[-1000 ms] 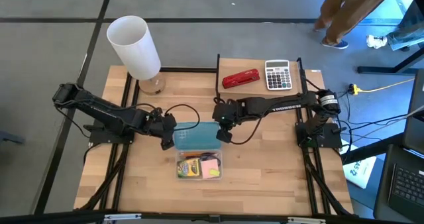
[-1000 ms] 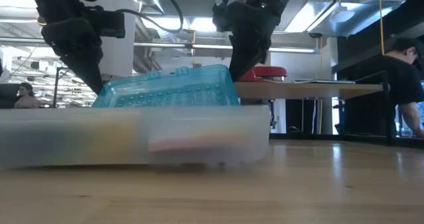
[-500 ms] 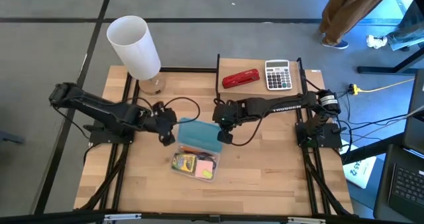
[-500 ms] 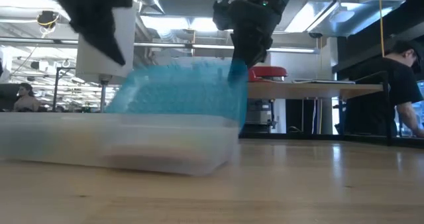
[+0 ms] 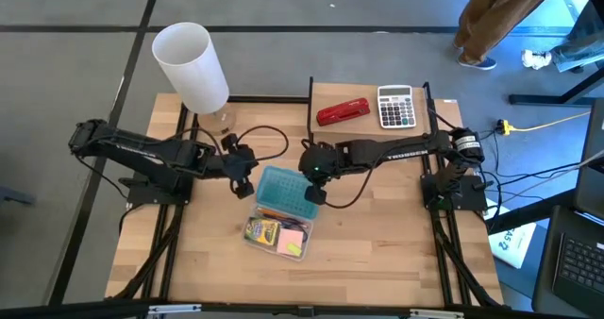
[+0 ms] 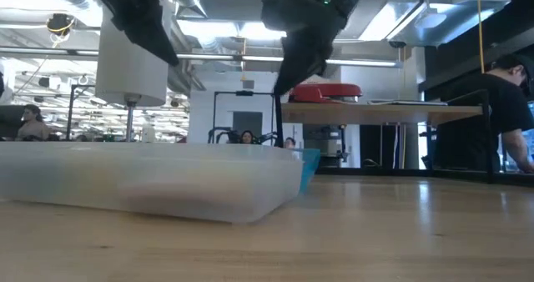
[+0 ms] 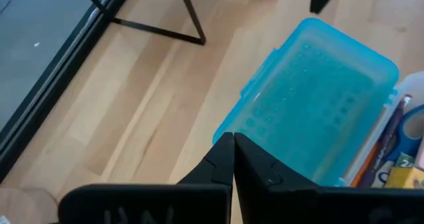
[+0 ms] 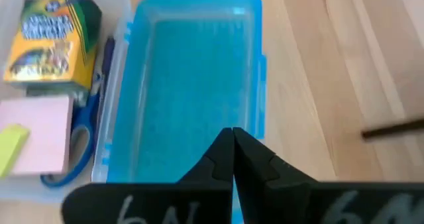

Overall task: Pack school essentials
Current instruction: Close the blue supply box

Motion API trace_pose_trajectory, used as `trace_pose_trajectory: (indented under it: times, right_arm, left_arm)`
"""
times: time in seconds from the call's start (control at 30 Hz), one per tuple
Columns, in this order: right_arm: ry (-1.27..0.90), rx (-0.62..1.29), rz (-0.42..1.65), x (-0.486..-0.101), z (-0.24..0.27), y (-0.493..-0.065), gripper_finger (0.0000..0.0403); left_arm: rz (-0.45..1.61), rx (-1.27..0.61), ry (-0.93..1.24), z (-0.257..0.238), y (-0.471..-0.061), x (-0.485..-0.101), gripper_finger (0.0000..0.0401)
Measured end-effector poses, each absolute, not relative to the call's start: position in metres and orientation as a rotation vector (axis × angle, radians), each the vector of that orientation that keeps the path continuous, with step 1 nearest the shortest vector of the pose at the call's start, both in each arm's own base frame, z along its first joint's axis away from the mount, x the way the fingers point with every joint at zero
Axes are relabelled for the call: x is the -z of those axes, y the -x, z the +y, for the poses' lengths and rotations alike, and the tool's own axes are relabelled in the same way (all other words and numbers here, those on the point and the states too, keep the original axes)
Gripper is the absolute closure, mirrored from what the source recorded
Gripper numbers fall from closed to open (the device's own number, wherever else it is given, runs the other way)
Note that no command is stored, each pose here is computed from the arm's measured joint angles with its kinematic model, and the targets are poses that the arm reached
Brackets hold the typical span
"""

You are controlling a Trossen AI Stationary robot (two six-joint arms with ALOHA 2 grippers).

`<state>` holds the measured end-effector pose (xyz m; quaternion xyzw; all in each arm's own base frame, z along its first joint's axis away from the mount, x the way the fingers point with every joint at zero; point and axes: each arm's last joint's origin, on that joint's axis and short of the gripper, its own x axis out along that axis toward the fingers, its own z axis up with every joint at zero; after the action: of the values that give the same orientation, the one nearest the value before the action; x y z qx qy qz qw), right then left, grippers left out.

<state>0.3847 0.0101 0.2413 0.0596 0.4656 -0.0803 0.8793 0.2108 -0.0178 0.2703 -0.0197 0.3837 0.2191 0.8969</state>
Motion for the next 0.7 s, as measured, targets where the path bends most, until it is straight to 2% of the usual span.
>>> trace_pose_trajectory:
  times: [0.13,0.43,0.7]
  right_arm:
    - [-0.091,0.156,0.92,-0.235,0.003,-0.396,0.0398]
    - [-0.1,0.256,1.018,-0.196,-0.029,-0.406,0.0398]
    - [-0.125,0.219,1.056,-0.183,-0.041,-0.407,0.0398]
  left_arm:
    - [0.8,-0.47,0.045,-0.014,-0.211,-0.27,0.0401]
    - [0.807,-0.476,0.045,-0.013,-0.21,-0.27,0.0401]
    - [0.831,-0.435,0.102,-0.014,-0.209,-0.268,0.0401]
